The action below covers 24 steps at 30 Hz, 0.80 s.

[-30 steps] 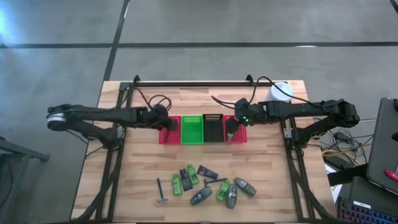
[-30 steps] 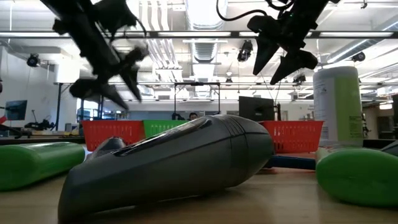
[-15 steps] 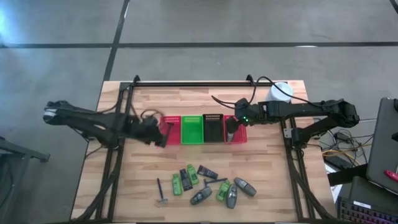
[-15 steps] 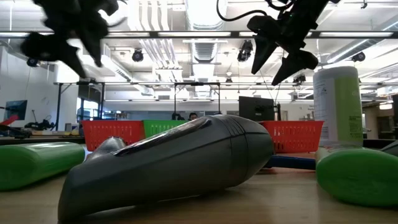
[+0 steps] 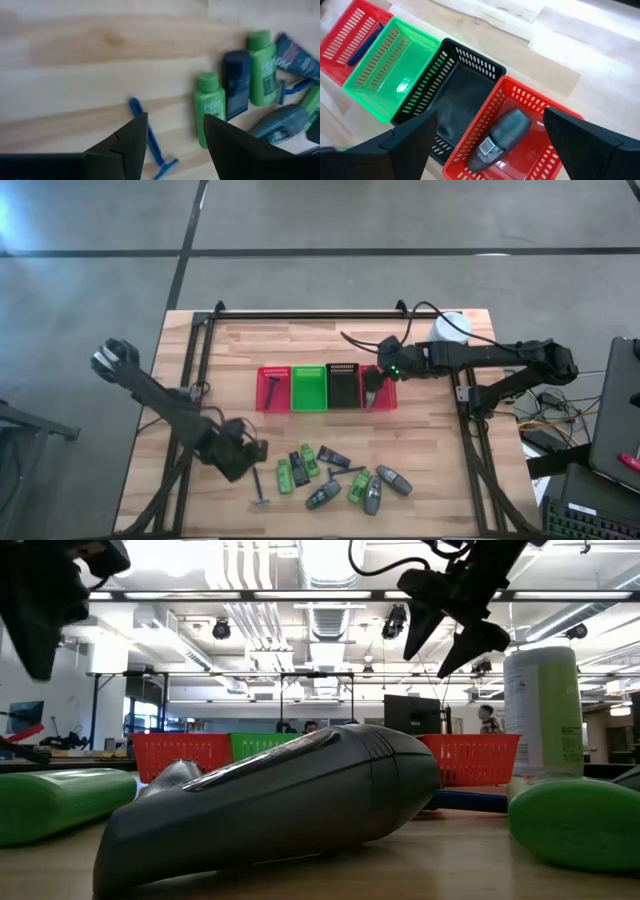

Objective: Pick & Place Travel size toiletries
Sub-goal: Put the left blue razor into the left red bin

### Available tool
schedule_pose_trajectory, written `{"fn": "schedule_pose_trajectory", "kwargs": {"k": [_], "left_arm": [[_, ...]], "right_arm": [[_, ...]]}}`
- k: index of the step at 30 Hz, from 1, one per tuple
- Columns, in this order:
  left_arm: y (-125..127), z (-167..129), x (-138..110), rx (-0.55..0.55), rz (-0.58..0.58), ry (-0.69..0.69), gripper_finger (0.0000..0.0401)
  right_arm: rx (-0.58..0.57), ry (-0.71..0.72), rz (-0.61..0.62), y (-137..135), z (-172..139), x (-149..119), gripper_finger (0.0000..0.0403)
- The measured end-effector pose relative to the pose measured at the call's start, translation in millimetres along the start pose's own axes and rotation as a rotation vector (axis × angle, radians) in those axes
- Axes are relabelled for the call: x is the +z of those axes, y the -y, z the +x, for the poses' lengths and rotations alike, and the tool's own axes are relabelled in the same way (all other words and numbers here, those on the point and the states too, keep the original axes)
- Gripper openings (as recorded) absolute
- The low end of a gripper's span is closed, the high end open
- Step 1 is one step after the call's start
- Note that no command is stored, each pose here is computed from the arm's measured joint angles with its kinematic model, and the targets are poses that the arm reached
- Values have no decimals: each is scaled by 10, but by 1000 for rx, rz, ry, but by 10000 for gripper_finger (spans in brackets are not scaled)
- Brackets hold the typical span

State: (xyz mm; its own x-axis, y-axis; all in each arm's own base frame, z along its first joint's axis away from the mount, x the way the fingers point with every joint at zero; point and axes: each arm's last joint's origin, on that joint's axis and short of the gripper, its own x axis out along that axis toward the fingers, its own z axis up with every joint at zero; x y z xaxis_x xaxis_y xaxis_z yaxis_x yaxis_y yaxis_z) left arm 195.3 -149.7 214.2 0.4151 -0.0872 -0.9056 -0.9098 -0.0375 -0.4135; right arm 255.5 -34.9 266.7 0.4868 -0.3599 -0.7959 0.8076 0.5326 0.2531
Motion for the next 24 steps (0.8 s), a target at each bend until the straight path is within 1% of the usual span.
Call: {"fn": "schedule_pose_trajectory", "kwargs": {"k": [2,5,8,11,17,21,24], "left_arm": [[64,126,-94,20,-3,-21,195],[141,270,-204,81,3,-24,195],[185,358,-274,161,11,0,195],[187,424,-321,249,-15,21,195],[230,582,-444,276,-35,3,195],[243,682,-501,281,-38,-24,195],[216,731,-521,307,-33,-15,195]], "right_arm": [[-5,1,-8,12,7,13,348],[-7,2,-12,19,10,20,341],[-7,2,-33,19,11,21,335],[-7,1,-47,19,11,20,330],[-3,-5,-65,18,12,17,327],[-2,-7,-87,18,12,16,338],[9,-20,-110,15,12,12,348]]}}
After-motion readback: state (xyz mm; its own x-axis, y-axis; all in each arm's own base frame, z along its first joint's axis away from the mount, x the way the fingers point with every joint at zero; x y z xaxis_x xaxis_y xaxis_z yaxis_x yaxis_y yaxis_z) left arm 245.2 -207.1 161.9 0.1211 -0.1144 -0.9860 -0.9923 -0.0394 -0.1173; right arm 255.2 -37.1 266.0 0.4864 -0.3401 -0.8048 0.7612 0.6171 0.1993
